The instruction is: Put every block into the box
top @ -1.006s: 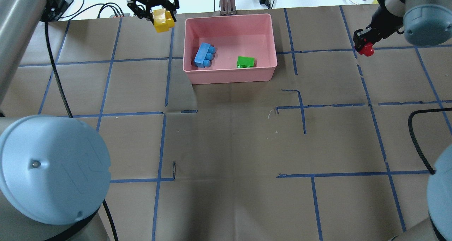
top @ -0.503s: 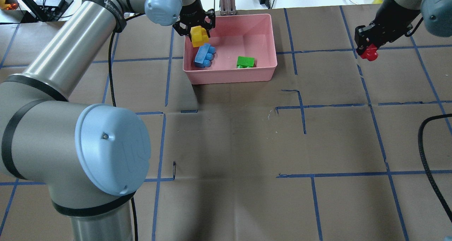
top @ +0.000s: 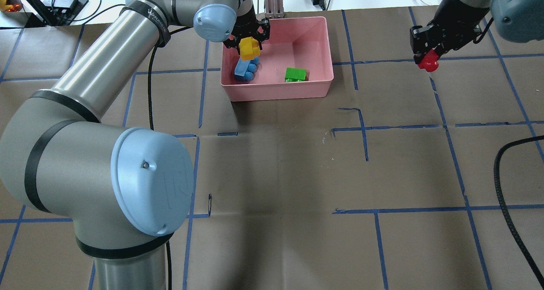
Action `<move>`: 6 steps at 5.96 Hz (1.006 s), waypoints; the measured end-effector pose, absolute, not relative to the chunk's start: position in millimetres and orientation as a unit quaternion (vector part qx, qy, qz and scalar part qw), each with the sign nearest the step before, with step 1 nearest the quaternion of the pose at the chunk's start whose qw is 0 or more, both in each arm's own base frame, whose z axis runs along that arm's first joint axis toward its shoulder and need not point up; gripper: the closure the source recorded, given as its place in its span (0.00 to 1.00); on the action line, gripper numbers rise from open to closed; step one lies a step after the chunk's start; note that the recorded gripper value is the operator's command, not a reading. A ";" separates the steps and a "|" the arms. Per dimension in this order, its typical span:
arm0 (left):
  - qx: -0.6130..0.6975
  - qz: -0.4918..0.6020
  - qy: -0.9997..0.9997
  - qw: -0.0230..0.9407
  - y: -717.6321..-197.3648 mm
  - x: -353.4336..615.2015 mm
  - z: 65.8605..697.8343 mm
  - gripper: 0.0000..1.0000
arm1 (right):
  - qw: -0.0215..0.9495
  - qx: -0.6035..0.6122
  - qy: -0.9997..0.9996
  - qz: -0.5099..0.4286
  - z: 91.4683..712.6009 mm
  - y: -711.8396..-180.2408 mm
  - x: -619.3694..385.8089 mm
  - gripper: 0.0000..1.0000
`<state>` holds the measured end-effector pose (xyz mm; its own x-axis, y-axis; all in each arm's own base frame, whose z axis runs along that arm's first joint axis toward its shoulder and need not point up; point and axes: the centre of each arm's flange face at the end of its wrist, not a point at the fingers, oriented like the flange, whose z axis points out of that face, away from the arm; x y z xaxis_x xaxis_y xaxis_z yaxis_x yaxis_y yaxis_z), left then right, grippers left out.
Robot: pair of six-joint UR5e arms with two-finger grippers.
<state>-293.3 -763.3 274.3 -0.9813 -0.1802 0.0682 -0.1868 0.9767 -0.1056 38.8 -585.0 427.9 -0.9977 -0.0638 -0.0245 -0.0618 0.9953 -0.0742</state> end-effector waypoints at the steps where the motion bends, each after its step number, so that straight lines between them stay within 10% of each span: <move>1: 0.098 0.073 -0.992 0.035 -760.0 -293.1 299.3 0.01 | 0.014 -0.032 0.999 -0.038 429.0 -584.9 43.5 0.98; 6: 0.057 0.064 -0.996 0.022 -642.3 -203.9 450.5 0.01 | 0.031 -0.001 0.998 -0.063 425.4 -590.6 107.3 0.98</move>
<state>-203.9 -642.3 450.5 -0.9925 -0.1112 0.0509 -0.1168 0.9854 -0.1241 107.3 -590.6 425.4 -0.9981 -0.0063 -0.0607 0.0015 0.9920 -0.1265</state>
